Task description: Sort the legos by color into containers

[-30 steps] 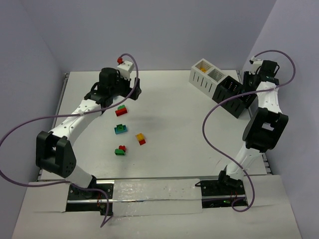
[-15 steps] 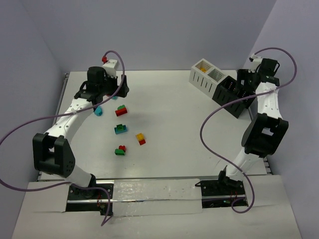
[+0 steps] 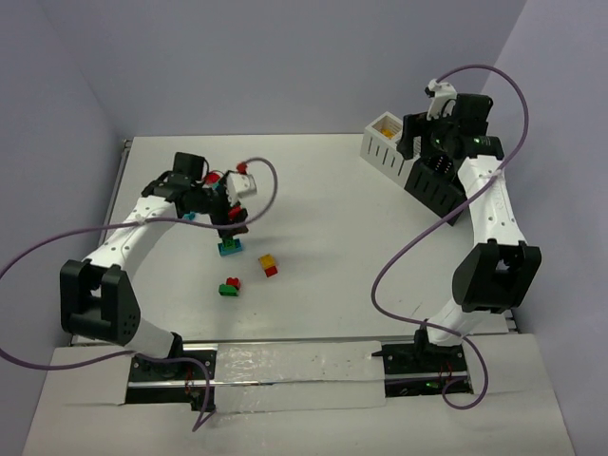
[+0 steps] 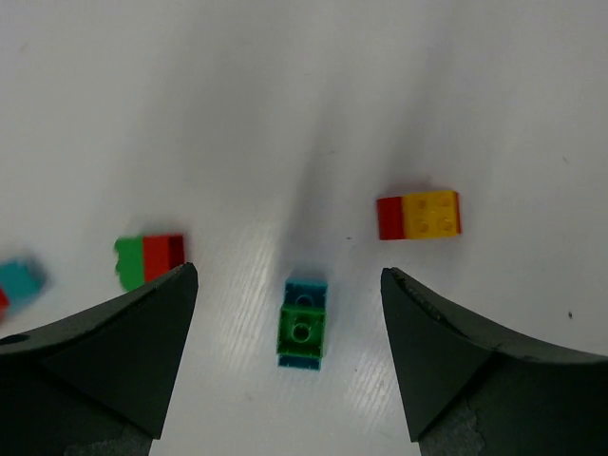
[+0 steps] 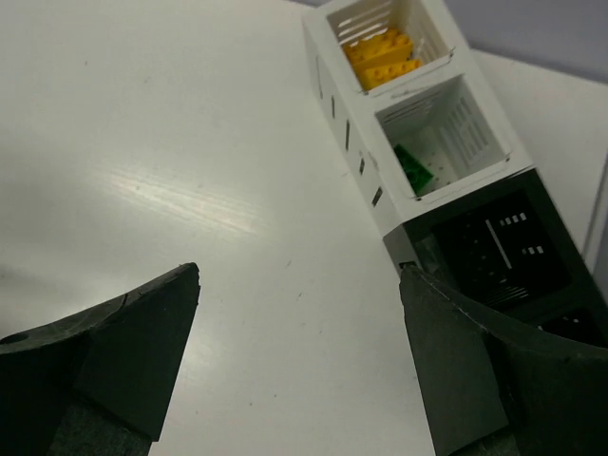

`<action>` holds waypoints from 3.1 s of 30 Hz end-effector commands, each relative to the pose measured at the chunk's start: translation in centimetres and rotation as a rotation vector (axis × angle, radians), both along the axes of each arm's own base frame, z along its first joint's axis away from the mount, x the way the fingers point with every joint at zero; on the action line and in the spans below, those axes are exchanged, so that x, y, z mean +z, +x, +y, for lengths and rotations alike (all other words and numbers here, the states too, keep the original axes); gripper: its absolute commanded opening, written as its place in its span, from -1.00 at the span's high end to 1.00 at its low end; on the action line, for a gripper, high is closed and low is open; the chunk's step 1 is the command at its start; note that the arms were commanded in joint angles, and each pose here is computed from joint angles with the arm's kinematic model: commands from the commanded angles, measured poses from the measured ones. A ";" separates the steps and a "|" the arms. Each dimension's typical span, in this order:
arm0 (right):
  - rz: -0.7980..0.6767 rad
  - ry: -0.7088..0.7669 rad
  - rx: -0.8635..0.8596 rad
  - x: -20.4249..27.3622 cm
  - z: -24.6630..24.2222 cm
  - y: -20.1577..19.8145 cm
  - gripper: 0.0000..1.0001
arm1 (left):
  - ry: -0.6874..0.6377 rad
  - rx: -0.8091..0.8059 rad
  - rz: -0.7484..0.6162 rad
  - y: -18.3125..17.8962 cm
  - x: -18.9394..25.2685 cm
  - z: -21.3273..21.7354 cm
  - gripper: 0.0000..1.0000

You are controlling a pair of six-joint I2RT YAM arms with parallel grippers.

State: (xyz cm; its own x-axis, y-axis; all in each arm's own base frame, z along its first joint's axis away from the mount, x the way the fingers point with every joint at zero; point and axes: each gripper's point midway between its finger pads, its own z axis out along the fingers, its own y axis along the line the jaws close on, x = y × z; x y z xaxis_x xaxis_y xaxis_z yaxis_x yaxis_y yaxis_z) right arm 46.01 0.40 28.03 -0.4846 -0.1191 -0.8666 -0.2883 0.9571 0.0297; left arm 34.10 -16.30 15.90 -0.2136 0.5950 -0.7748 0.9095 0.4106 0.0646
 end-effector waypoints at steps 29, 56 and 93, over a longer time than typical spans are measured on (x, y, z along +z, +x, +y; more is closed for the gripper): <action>0.096 0.012 0.019 -2.8 0.4 -2.0 -0.91 | 0.370 -1.232 -0.179 -7.4 -9.1 -7.3 -0.48; 0.118 0.009 0.022 -3.5 0.4 -1.9 -0.92 | 0.449 -1.318 -0.215 -7.7 -12.4 -7.2 -0.03; -0.127 0.460 0.807 9.7 21.4 -9.7 -0.83 | -0.707 -0.158 0.075 -1.1 18.0 -12.5 1.00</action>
State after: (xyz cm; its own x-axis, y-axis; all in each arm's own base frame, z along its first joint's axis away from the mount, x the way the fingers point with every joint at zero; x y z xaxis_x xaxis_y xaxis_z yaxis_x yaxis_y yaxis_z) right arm 38.78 20.49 31.49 -0.5199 -0.0020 -0.8543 -0.7377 0.5053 0.4477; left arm 35.01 -28.03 30.96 -0.1168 0.1208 -0.9858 0.9460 0.3158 -0.0734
